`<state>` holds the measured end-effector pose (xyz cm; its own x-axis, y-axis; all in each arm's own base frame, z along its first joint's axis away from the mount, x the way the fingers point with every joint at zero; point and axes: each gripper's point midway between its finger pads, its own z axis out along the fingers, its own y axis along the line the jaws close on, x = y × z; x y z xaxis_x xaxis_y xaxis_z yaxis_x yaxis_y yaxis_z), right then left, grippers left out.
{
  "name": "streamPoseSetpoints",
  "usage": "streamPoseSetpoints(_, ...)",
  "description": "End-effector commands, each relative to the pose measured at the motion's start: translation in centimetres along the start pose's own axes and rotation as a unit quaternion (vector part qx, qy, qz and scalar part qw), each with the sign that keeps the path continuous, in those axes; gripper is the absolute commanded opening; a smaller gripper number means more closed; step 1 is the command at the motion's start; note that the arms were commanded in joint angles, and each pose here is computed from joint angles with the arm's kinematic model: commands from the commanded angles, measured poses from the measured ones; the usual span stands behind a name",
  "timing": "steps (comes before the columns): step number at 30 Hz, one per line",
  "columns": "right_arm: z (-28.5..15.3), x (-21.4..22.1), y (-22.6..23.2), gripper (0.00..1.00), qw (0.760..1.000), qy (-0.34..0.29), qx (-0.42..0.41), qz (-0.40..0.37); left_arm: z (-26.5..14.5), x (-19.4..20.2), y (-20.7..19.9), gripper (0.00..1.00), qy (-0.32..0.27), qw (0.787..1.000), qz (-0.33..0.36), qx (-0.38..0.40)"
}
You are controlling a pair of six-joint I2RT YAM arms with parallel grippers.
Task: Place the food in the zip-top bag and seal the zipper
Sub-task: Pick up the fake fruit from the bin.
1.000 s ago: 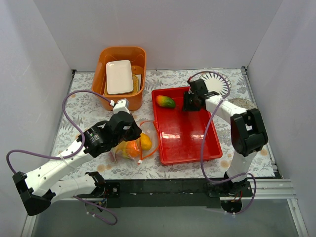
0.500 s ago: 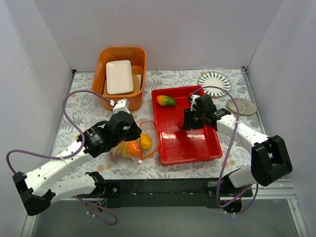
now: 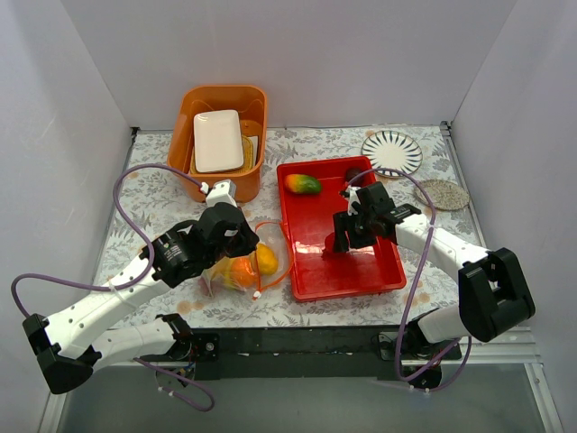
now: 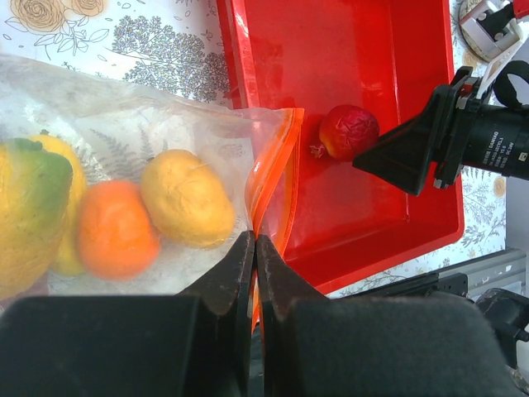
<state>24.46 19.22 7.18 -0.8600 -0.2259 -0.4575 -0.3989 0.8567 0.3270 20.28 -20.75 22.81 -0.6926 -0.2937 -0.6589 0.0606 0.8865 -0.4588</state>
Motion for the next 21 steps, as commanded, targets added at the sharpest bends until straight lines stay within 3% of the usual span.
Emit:
streamPoseSetpoints(1,-0.8,-1.2,0.9,0.69,1.000,-0.017,-0.016,-0.012,-1.1,-1.2,-1.2,0.00,-0.014,1.000,-0.011,0.026)
streamPoseSetpoints(9,-0.8,-2.4,1.0,0.79,0.999,-0.036,-0.010,0.005,-0.9,-1.0,-1.1,0.00,-0.011,1.000,-0.009,0.023)
streamPoseSetpoints(21,0.7,-3.7,0.3,0.80,0.999,-0.043,0.009,0.024,-0.6,-0.5,-0.7,0.00,-0.003,1.000,-0.008,0.016)
